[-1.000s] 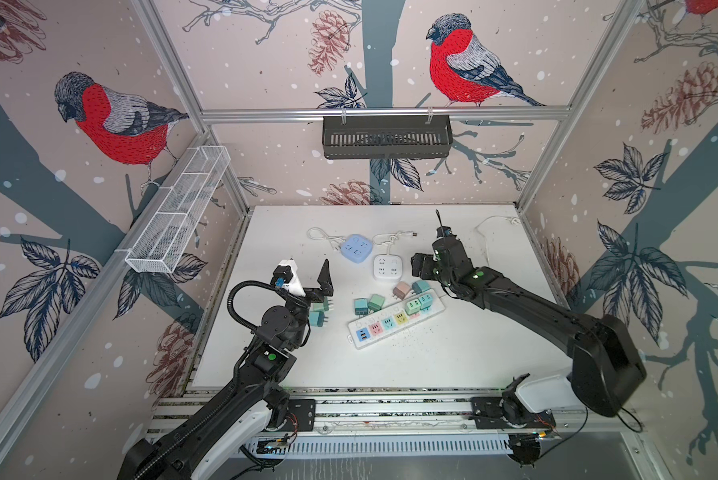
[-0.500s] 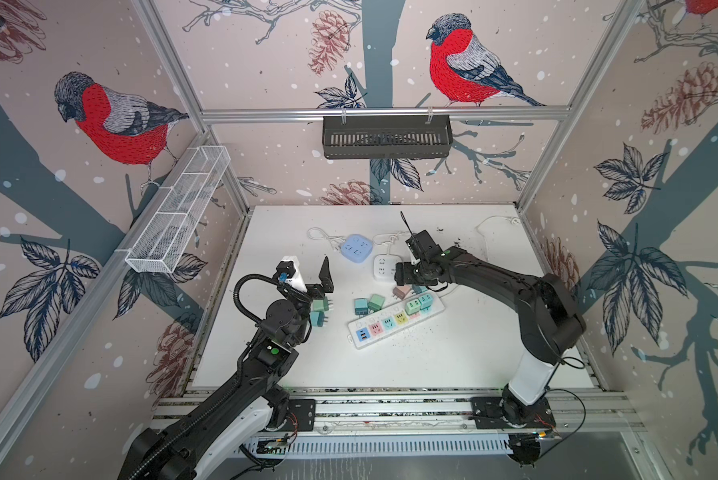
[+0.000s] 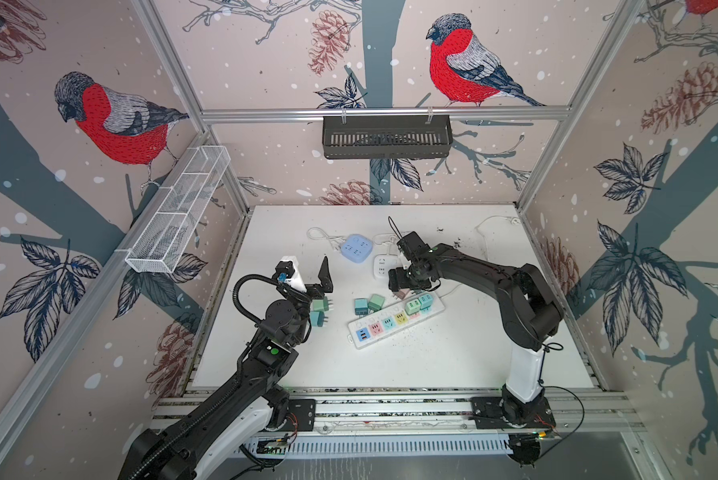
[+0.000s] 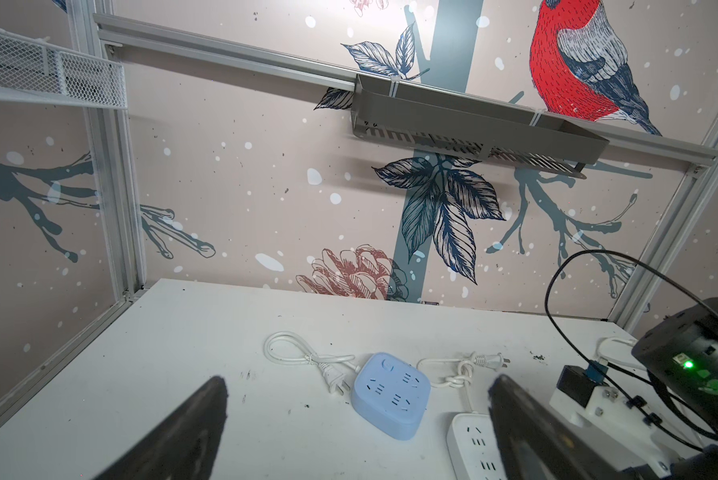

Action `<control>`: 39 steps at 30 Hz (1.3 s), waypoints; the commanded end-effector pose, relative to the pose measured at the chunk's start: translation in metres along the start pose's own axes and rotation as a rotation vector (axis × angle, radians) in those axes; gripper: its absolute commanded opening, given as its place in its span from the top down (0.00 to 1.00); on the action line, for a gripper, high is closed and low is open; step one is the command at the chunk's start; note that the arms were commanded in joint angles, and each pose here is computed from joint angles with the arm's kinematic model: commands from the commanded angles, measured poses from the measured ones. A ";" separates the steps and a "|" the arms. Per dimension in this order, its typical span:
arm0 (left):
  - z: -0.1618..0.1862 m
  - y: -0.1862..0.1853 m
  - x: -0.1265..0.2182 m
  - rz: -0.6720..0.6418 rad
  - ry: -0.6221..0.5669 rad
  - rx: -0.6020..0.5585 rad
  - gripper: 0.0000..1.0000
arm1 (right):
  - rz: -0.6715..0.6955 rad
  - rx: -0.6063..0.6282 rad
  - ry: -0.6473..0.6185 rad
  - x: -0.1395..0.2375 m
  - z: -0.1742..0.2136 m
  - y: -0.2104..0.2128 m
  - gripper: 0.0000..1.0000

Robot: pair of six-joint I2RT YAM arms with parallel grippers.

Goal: Insert the plug
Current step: 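Reach the right gripper down to the pink adapter beside the white square hub, then close the right gripper on the pink adapter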

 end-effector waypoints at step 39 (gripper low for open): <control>-0.007 0.008 0.003 -0.047 -0.051 0.031 0.02 | 0.252 0.162 0.030 -0.047 0.005 0.042 0.33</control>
Point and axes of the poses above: each gripper's point midway between its finger pads, its own x axis back along the fingers, its own y axis along the line the jaws close on, z = x × y, the point moved 5 cm from there along x, back along the fingers, and after that the axes turned 3 degrees about x, right-handed, at the moved point
